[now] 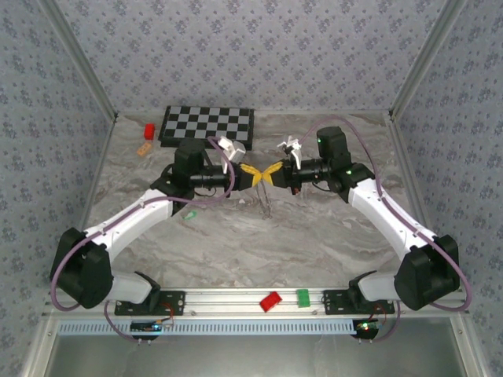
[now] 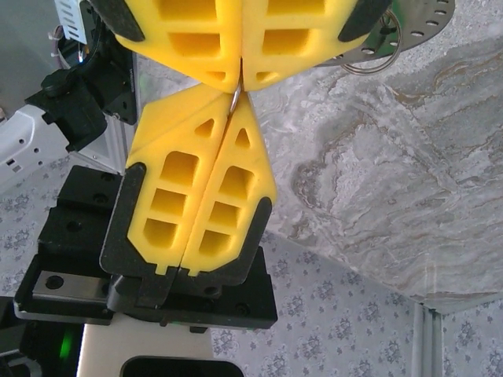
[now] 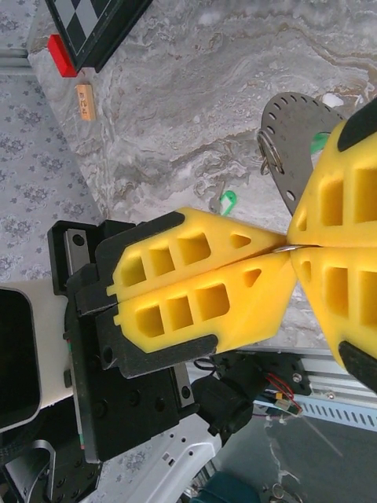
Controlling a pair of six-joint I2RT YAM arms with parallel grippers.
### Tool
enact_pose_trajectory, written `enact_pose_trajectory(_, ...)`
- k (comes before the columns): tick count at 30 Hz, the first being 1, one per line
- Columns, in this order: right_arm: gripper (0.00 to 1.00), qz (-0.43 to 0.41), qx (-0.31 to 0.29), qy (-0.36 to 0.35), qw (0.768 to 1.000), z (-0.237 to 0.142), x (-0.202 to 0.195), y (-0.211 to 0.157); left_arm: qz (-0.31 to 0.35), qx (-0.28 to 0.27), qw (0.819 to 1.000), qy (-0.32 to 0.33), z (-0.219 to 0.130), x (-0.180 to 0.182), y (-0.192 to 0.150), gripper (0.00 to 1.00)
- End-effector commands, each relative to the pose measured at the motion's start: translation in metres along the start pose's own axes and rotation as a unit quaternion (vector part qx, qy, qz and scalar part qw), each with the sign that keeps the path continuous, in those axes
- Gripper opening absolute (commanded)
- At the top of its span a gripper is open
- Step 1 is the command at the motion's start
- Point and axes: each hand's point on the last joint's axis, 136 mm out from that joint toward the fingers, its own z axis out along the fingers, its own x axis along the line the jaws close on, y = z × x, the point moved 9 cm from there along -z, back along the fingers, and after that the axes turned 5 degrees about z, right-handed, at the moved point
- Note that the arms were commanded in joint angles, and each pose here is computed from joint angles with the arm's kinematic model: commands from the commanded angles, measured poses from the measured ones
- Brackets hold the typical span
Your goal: Put the keys on the keyring
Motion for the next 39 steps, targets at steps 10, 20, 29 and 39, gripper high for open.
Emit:
enact_pose_trajectory(10, 0.32, 0.002, -0.119, -0.057, 0.991, -0.024, -0.001, 0.008, -0.004, -0.132, 0.991, 0.028, -0.006, 0.0, 0.025, 0.0)
enact_pose_trajectory(20, 0.23, 0.026, -0.231, -0.095, 0.968, -0.042, -0.008, 0.003, -0.006, -0.255, 0.965, 0.059, -0.006, -0.014, 0.038, 0.0)
enact_pose_trajectory(29, 0.22, 0.02, -0.246, -0.055, 0.968, -0.022, 0.011, 0.013, -0.025, -0.328, 0.941, 0.074, -0.006, -0.017, 0.043, 0.0)
enact_pose_trajectory(39, 0.2, 0.031, -0.268, -0.028, 0.962, -0.019, 0.013, 0.02, -0.023, -0.328, 0.943, 0.054, 0.001, -0.018, 0.042, 0.0)
